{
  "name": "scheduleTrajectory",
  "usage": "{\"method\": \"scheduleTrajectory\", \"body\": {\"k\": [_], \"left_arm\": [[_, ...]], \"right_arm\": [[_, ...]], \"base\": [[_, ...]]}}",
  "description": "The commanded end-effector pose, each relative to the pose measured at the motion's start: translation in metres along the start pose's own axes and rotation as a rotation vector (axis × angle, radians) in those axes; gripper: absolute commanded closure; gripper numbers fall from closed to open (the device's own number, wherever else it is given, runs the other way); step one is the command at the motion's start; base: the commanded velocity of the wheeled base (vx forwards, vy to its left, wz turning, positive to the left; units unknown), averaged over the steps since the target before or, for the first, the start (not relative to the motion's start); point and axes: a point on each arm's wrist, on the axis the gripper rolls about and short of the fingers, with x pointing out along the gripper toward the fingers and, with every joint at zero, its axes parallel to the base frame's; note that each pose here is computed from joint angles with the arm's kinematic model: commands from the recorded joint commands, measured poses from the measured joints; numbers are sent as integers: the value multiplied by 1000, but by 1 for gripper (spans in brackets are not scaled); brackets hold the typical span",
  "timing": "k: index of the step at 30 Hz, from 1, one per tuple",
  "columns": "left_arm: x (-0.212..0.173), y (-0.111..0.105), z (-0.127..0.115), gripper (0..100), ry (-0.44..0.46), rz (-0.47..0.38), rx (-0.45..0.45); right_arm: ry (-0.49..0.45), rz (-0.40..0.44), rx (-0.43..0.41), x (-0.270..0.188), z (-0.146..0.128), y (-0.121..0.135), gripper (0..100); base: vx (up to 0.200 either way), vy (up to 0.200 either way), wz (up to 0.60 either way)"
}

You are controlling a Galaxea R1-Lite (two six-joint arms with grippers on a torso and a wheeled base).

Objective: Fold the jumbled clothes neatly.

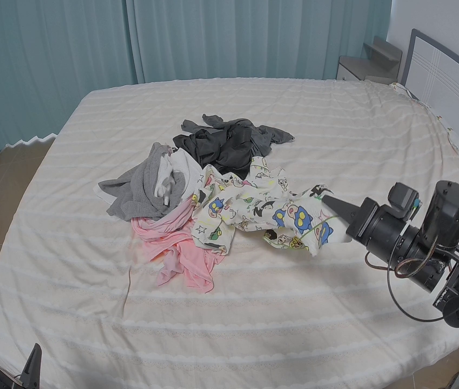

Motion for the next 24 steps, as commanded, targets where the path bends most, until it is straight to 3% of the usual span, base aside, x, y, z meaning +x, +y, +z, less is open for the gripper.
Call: {"method": "scheduleTrajectory", "body": {"k": [1, 2, 3, 4, 5, 8, 10, 12, 13, 17, 19, 24], "left_arm": [[2, 6, 108, 0, -200, -81, -175], [14, 5, 111, 0, -142, -119, -132], [14, 5, 111, 0, -142, -119, -132], [32, 4, 106, 0, -41, -228, -16], [41, 3, 102, 0, 10, -292, 25], [61, 1, 100, 0, 93, -447, 64], [86, -5, 94, 0, 199, -628, 46], [94, -8, 90, 0, 242, -669, 37], [107, -13, 85, 0, 307, -715, 40], [132, -22, 85, 0, 342, -740, 101], [154, -39, 71, 0, 422, -829, 132], [182, -68, 38, 0, 565, -932, 199]], "right_arm": [[-57, 101, -6, -6, 26, 28, 100], [-63, 111, -7, -5, 30, 31, 100], [-63, 111, -7, -5, 30, 31, 100], [-72, 138, -9, -5, 35, 39, 100], [-72, 148, -9, -5, 36, 42, 100], [-68, 176, -10, -5, 39, 49, 100], [-61, 208, -26, -7, 42, 60, 100], [-59, 213, -33, -7, 43, 62, 100], [-64, 229, -43, -9, 47, 68, 100], [-80, 259, -48, -15, 57, 80, 100], [-79, 287, -48, -21, 66, 94, 100], [-77, 311, -62, -24, 75, 108, 100]], "base": [[0, 0, 0], [0, 0, 0], [0, 0, 0], [0, 0, 0], [0, 0, 0], [0, 0, 0], [0, 0, 0], [0, 0, 0], [0, 0, 0], [0, 0, 0], [0, 0, 0], [0, 0, 0]]}}
